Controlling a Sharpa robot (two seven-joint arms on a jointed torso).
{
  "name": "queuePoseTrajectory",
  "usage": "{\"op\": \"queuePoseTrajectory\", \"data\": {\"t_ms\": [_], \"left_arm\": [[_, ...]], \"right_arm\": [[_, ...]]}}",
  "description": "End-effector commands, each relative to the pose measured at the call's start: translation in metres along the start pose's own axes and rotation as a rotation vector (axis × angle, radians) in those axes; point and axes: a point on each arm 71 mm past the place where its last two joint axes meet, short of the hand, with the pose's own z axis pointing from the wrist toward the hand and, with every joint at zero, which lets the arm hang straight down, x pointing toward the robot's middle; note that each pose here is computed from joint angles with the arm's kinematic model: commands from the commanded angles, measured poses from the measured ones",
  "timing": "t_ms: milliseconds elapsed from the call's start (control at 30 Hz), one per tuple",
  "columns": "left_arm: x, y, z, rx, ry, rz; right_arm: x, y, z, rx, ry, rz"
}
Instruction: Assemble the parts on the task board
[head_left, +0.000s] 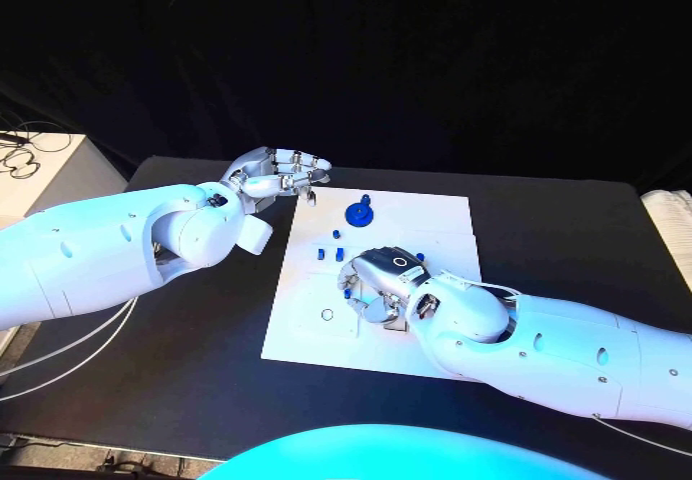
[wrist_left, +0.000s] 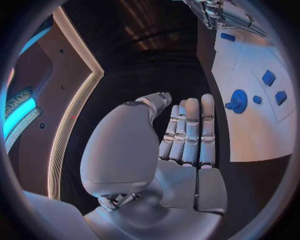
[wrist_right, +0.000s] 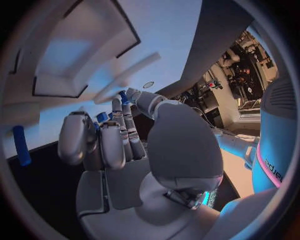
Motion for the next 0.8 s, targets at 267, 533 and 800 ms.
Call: {"op": "queuePoseTrajectory", "data": {"t_ms": [267, 533, 800], "left_arm": [[0.0, -0.0003, 0.0001, 0.0, 0.012, -0.009], [-0.002, -0.0001, -0.001, -0.002, 0.009, -0.009], [-0.0027, -0.0001, -0.0018, -0.002, 0.009, -0.009]], "right_arm": [[-0.006, -0.003, -0.009, -0.014, -0.063, 0.018], [-0.03, -0.021, -0.032, 0.027, -0.102, 0.05], [-0.066, -0.067, -0.054, 0.147, -0.041, 0.062]]}}
